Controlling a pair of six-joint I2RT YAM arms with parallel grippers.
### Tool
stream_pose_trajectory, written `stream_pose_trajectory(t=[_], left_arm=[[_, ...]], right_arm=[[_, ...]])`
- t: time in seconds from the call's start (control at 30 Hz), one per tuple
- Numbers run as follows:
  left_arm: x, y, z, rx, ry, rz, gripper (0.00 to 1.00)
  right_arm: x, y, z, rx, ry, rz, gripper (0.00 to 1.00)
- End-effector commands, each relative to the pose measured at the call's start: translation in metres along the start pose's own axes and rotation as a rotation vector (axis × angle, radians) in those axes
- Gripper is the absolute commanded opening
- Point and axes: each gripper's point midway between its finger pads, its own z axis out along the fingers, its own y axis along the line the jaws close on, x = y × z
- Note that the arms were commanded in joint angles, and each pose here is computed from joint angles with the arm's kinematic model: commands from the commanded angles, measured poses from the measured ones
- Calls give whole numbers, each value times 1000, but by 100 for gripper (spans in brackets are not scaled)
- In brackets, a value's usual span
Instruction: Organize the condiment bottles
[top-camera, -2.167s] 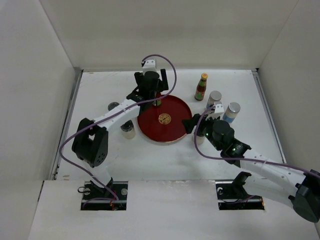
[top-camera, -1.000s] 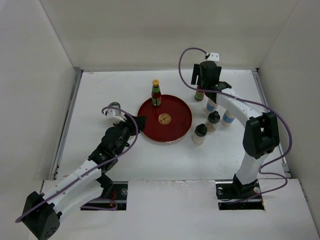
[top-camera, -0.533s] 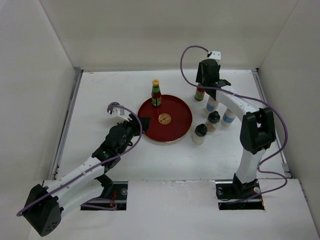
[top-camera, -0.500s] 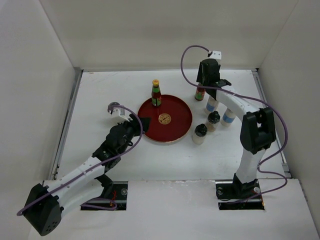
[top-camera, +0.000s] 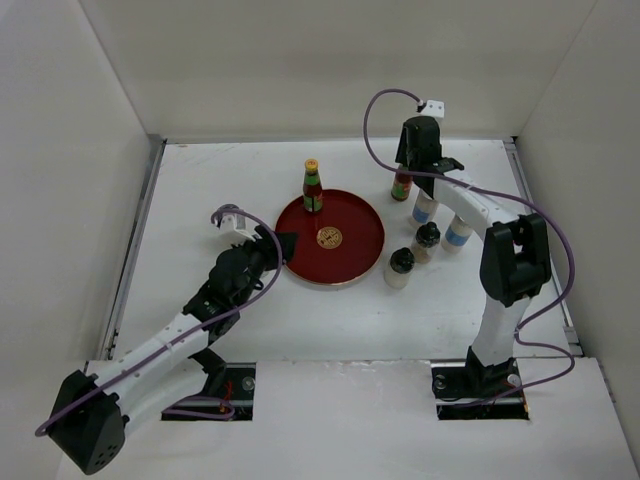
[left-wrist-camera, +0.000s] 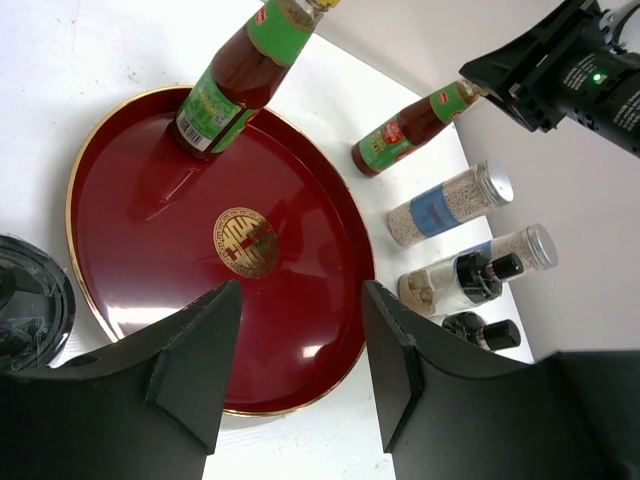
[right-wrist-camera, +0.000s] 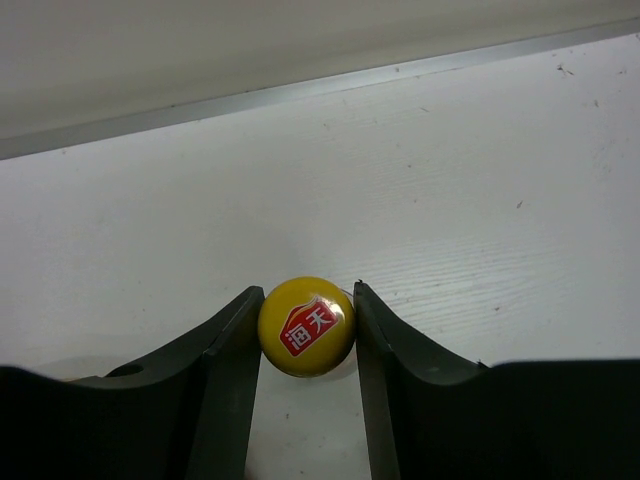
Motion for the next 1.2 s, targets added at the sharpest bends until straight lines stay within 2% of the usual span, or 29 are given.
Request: stream_pose_trajectory(t=[0.0, 0.23, 0.43, 0.7, 0.93, 1.17], left_arm=[[-19, -15, -3, 55, -58, -12, 49], [-31, -17, -3, 54, -88, -23, 49], [-40, -14, -2, 40, -108, -35, 49], [-58, 7, -6, -66, -159, -34, 49], [-73, 31, -13, -204, -203, -3, 49], [-79, 40, -15, -238, -214, 11, 50]], right_arm=[[-47, 10, -7, -38, -115, 59, 33], [-120, 8, -53, -60, -279, 102, 29], [-140, 40, -100, -147, -336, 63, 29], [-119, 104, -129, -295, -324, 49, 30], [-79, 157, -118, -380, -267, 15, 30], [-52, 175, -102, -402, -234, -9, 30]])
